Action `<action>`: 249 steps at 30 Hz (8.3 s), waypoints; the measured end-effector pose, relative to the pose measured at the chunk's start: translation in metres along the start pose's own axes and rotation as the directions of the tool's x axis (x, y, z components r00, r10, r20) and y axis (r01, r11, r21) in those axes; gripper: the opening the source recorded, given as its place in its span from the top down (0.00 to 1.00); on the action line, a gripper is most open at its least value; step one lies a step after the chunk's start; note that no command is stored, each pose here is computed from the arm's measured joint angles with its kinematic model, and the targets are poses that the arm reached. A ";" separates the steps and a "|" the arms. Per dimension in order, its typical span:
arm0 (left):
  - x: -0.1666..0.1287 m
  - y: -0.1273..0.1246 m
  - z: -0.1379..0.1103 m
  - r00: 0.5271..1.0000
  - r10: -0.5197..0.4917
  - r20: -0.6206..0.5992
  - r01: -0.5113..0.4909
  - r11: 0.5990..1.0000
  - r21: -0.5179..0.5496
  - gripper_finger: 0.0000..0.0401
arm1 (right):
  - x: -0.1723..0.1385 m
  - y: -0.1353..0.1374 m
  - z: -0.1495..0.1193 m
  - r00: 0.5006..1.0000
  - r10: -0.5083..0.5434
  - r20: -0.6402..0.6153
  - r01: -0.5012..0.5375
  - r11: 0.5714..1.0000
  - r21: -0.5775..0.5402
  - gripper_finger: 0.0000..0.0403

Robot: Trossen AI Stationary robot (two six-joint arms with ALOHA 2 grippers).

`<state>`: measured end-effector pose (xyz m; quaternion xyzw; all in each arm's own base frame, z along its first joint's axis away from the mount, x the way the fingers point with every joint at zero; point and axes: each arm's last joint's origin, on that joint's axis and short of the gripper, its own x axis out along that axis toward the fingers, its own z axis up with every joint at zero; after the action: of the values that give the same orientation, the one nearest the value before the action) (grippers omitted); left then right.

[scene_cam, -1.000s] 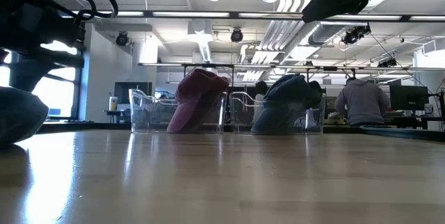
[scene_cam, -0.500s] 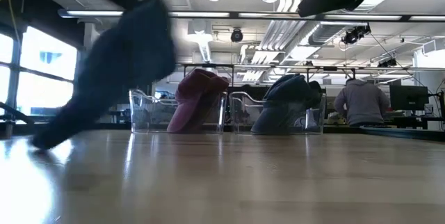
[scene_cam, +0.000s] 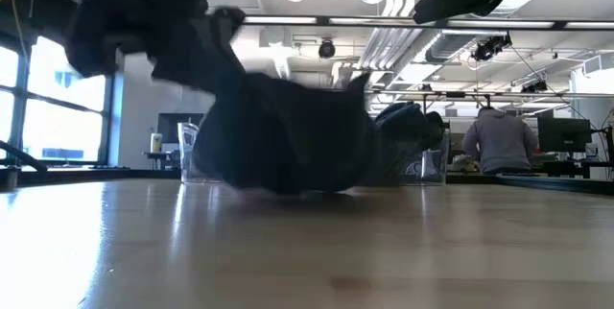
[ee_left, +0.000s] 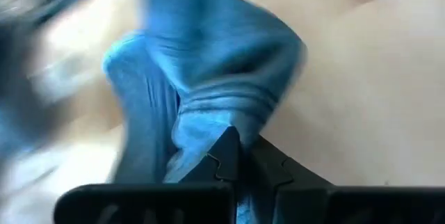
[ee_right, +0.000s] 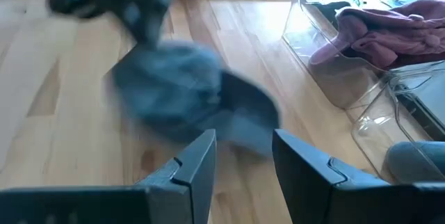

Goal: Pick & Place hat
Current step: Put the blue cap into the right transparent bin

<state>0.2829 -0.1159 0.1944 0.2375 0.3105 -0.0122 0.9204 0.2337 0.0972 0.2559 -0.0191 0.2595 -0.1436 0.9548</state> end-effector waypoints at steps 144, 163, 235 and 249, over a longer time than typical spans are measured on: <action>0.106 0.029 0.028 0.979 -0.024 -0.204 -0.075 0.882 -0.465 0.44 | 0.125 -0.043 -0.079 0.897 -0.101 -0.431 0.211 0.954 0.215 0.96; 0.124 0.044 0.004 0.919 0.184 -0.349 -0.324 0.858 -0.399 0.44 | 0.101 -0.016 -0.044 0.901 0.164 -0.401 -0.104 0.980 0.169 0.66; 0.143 0.045 0.027 0.913 0.318 -0.256 -0.384 0.881 -0.276 0.44 | 0.122 -0.012 -0.072 0.750 0.340 -0.568 -0.282 0.940 0.191 1.00; 0.156 0.034 0.020 0.959 0.164 -0.230 -0.228 0.931 -0.287 0.44 | 0.091 -0.009 -0.050 0.881 0.134 -0.455 -0.119 0.991 0.063 0.99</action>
<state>0.4253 -0.0752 0.1328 0.1197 0.3751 0.1531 0.9064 0.2812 0.0641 0.1686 0.0481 0.4753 -0.0856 0.8743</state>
